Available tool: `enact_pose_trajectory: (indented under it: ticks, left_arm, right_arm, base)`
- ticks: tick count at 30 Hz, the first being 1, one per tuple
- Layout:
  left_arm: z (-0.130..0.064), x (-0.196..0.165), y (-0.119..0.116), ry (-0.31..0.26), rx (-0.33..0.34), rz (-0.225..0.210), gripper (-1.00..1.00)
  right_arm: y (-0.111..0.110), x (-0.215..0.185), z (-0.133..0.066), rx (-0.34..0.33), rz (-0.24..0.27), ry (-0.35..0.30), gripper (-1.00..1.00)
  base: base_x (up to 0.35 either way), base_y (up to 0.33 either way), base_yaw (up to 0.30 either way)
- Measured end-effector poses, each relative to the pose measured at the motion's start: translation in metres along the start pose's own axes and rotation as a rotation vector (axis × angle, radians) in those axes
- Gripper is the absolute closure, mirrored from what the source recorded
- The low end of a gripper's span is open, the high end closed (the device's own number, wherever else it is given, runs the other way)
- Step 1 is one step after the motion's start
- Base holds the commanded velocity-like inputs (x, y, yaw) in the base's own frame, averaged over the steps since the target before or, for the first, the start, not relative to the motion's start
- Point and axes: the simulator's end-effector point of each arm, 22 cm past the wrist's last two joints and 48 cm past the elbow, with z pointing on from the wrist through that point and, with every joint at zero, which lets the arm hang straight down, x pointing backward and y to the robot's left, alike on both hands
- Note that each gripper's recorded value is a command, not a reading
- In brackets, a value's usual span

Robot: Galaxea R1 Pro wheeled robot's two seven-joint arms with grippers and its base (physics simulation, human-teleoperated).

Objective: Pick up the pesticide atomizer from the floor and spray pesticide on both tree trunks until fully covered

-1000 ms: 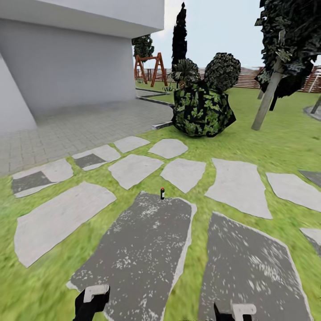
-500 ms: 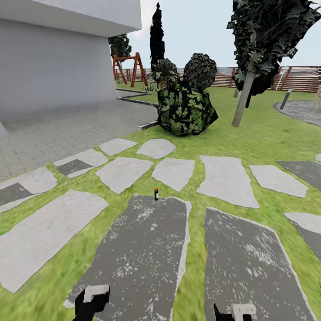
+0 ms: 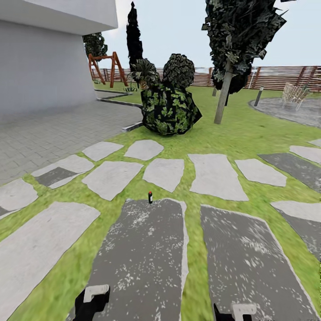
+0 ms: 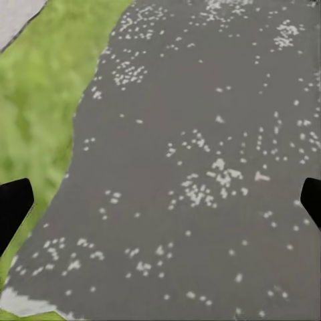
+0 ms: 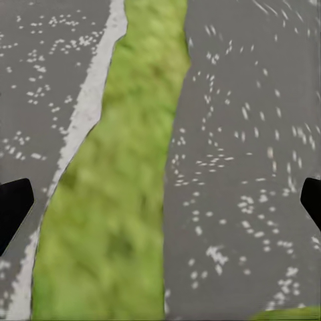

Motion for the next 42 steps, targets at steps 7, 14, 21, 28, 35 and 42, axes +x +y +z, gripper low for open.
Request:
enact_pose_trajectory:
  ticks: [7,14,21,28,35,42]
  left_arm:
    - [0.0001,-0.0004,0.0000,-0.001,0.000,0.000,-1.00]
    - [0.0002,-0.0004,0.0001,-0.001,0.000,0.000,-1.00]
    - [0.0002,-0.0006,0.0000,-0.001,0.000,0.000,-1.00]
    - [0.0001,-0.0002,0.0000,-0.001,0.000,0.000,-1.00]
    - [0.0002,-0.0004,0.0000,-0.001,0.000,0.000,-1.00]
    - [0.0001,-0.0002,0.0000,0.000,0.000,0.000,-1.00]
  right_arm:
    - [-0.0001,0.0000,0.0000,0.000,0.000,0.000,-1.00]
    - [-0.0003,0.0000,0.0000,0.000,0.000,0.000,-1.00]
    - [0.0005,0.0000,0.0000,-0.001,0.000,0.000,-1.00]
    - [0.0017,-0.0001,0.0000,-0.005,-0.002,0.000,-1.00]
    - [0.0011,-0.0001,0.0000,-0.003,-0.001,0.000,-1.00]
    - [0.0011,0.0000,0.0000,-0.003,-0.001,0.000,-1.00]
  base:
    - [0.092,0.293,-0.264]
    - [0.092,0.298,-0.257]
    - [0.092,0.298,-0.101]
    - [0.092,0.299,-0.007]
    - [0.091,0.298,0.000]
    - [0.091,0.298,0.000]
